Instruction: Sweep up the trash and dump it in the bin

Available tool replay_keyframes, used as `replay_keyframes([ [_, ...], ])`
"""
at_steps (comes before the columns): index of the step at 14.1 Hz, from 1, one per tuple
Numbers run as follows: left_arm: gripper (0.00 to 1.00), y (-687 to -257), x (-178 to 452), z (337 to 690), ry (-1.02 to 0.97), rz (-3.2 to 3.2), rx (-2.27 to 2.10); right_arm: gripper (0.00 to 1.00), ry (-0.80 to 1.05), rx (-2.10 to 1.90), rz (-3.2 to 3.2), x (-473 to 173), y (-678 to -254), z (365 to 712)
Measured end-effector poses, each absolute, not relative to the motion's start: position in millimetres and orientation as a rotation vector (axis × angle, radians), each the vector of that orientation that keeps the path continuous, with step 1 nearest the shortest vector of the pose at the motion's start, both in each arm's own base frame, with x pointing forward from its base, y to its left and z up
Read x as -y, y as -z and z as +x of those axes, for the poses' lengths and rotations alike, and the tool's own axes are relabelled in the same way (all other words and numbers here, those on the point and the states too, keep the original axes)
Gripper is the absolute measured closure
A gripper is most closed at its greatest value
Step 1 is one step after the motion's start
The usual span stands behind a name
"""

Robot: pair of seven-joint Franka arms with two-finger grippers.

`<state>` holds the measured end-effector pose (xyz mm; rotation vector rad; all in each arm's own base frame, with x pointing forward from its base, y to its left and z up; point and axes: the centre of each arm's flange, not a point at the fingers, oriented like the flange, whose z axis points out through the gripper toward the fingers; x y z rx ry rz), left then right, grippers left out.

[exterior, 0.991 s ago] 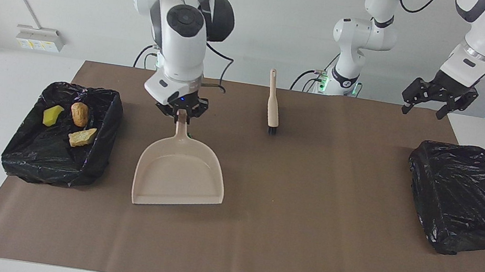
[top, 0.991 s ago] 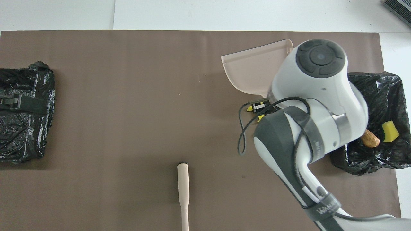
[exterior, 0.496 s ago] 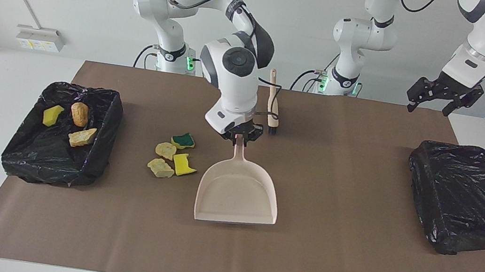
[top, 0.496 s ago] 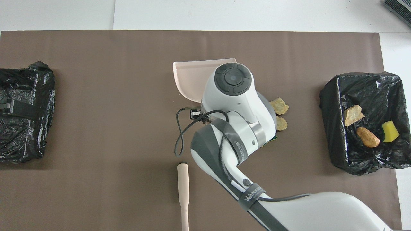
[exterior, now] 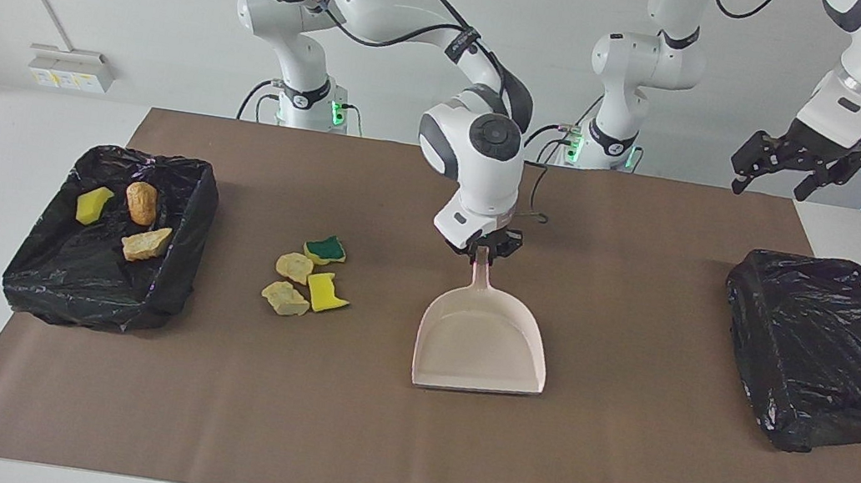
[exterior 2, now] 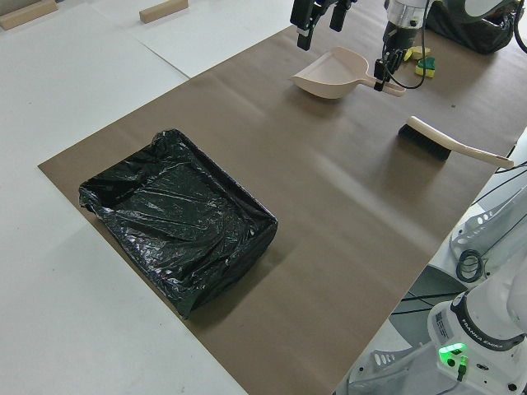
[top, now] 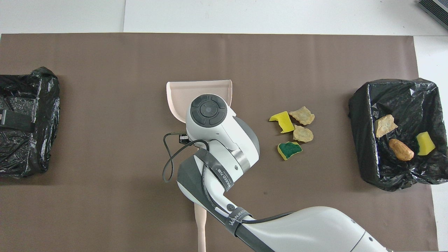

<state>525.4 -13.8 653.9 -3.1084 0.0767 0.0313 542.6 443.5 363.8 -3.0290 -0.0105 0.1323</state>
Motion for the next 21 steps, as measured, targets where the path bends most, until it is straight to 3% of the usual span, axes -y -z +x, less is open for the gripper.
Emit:
replay_keyframes([
  [5, 0.0, -654.5, 12.0, 525.0, -0.03, -3.108, -0.071, 0.68, -0.122, 0.011, -3.015, -459.2, -344.3, 540.1],
  [9, 0.0, -654.4, 11.5, 524.8, -0.033, -3.108, -0.07, 0.32, -0.099, 0.01, -3.009, -458.5, -359.4, 543.1],
  [12, 0.0, -654.4, 12.9, 524.8, -0.031, -3.108, -0.074, 0.0, -0.195, 0.003, -3.038, -446.5, -394.4, 530.1],
  [15, 0.0, -654.8, 19.4, 525.9, -0.018, -3.11, -0.091, 0.0, -0.321, 0.008, -3.035, -441.5, -417.9, 494.5],
  [21, 0.0, -620.7, 124.2, 547.8, 0.126, -3.132, -0.169, 0.0, -0.468, 0.079, -3.015, -447.2, -415.6, 366.1],
])
